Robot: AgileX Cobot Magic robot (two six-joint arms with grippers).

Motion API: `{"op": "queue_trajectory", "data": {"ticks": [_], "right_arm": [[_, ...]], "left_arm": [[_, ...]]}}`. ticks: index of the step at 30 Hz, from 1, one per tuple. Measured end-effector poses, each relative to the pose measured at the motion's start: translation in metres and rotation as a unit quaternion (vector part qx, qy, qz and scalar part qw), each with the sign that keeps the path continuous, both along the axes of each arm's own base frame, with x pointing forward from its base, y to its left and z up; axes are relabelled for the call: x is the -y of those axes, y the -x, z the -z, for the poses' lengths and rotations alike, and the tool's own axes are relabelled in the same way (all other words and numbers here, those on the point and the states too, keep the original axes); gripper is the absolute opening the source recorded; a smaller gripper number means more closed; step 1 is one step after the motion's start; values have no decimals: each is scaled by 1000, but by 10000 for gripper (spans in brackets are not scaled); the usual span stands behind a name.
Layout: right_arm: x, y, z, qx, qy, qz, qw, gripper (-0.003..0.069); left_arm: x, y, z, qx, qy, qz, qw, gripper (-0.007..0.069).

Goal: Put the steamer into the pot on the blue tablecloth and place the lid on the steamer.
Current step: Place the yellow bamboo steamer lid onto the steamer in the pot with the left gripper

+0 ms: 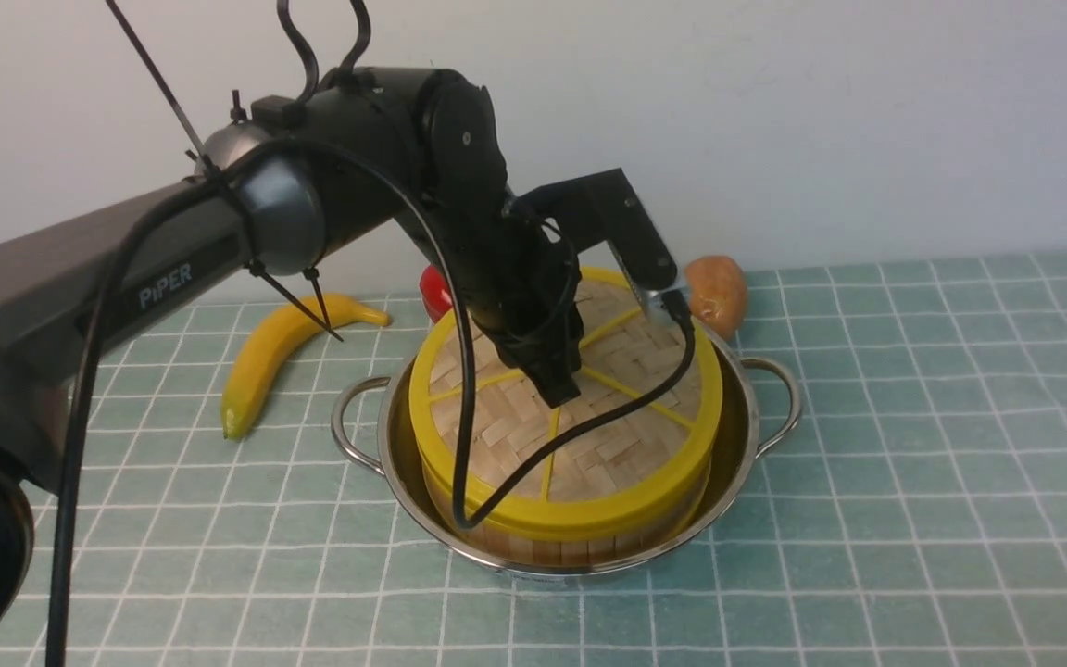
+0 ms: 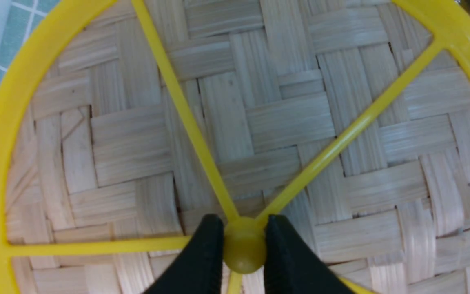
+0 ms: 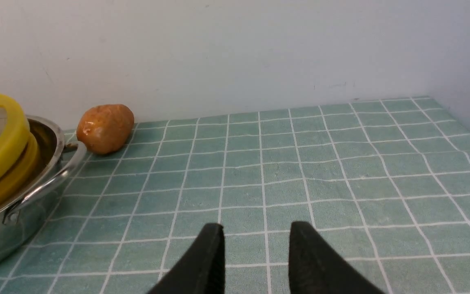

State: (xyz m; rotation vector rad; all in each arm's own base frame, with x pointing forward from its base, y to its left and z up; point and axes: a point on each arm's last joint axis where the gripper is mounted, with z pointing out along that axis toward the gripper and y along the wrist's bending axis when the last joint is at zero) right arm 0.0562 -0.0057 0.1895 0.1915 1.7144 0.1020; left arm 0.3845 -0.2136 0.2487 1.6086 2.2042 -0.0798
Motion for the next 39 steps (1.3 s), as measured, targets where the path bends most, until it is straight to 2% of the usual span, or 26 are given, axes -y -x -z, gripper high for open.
{"op": "queue_trajectory", "data": {"ticks": [21,24,25,28,30,32,33,35,39], "right_arm": [[0,0,0,0,0,0,1000,243],[0,0,0,0,0,0,1000,243],[0,0,0,0,0,0,1000,243],[0,0,0,0,0,0,1000,243],[0,0,0,0,0,0,1000,243],[0,0,0,0,0,0,1000,243],[0,0,0,0,0,0,1000,243],[0,0,0,0,0,0,1000,243],[0,0,0,0,0,0,1000,243]], "left_arm": [[4,-10,17,5,4,-7,1000,130],[4,-10,11,14,9,-9,1000,194],[3,-9,8,16,12,-12,1000,252],[2,-6,-2,21,17,-17,999,363],[0,-4,-9,25,19,-20,999,409],[-6,4,-36,53,28,-32,998,489],[-6,5,-38,55,30,-33,998,493],[-15,17,-75,97,48,-51,993,532],[-34,40,-133,160,100,-99,977,545]]}}
